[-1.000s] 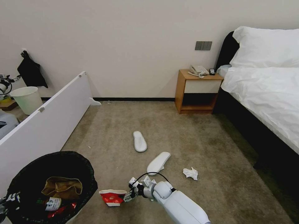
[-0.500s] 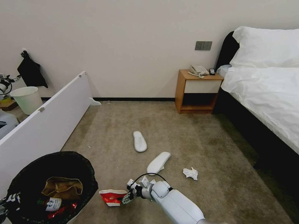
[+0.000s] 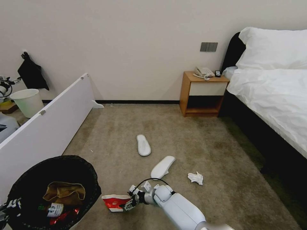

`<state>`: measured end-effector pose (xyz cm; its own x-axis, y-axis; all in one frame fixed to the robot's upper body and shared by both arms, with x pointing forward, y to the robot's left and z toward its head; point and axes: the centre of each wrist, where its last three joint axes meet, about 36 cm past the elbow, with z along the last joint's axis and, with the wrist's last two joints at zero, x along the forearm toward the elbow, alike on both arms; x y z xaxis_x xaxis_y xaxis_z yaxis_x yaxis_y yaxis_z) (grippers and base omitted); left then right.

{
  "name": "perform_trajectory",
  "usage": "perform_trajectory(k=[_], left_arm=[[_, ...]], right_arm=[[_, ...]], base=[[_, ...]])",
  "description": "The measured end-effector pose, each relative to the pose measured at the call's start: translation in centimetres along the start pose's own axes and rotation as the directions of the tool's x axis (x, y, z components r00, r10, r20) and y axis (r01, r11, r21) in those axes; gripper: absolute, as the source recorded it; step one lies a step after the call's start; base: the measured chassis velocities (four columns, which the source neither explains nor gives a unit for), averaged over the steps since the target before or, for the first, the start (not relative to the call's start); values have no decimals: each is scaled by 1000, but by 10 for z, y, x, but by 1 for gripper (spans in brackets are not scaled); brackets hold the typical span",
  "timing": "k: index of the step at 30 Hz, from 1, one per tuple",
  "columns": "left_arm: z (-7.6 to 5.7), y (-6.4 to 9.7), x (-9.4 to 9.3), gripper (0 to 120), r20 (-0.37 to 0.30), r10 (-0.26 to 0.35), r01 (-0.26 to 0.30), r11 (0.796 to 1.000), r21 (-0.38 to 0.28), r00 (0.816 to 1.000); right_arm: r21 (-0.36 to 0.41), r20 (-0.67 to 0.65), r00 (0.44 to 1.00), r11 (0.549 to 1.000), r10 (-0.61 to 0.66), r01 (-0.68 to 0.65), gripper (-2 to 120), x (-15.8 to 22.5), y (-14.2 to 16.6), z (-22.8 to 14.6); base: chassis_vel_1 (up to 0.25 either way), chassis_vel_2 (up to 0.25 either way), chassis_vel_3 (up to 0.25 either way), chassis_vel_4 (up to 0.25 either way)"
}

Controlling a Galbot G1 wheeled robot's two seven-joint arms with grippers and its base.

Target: Pick up the trash bin, then pick up the garbage from the floor and place it into the trash bin.

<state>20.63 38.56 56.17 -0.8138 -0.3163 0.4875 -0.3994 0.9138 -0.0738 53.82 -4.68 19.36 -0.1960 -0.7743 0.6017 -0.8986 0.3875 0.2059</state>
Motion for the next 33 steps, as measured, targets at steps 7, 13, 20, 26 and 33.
perform_trajectory(k=[7, 13, 20, 26, 33], left_arm=[[0, -1, 1, 3, 0, 2, -2, 1000, -1, 1000], [0, -1, 2, 3, -1, 1, -1, 1000, -2, 1000], [1, 0, 2, 3, -2, -2, 2, 1000, 0, 1000], [2, 0, 0, 3, -4, -2, 2, 1000, 1, 1000], [3, -2, -1, 3, -8, 2, -2, 1000, 0, 1000]], right_arm=[[-17, 12, 1000, 1000, -8, 8, 43, 1, 0, 2], [-24, 17, 1000, 1000, -16, 17, 29, 1, -1, 4], [-26, 26, 999, 999, -21, 22, 0, 3, -5, 2], [-27, 42, 999, 999, -28, 29, 0, 3, -5, 1], [-18, 95, 995, 1000, -17, 18, 0, 12, -9, -3]], base=[[0, 0, 0, 0], [0, 0, 0, 0], [0, 0, 0, 0], [0, 0, 0, 0], [0, 0, 0, 0]])
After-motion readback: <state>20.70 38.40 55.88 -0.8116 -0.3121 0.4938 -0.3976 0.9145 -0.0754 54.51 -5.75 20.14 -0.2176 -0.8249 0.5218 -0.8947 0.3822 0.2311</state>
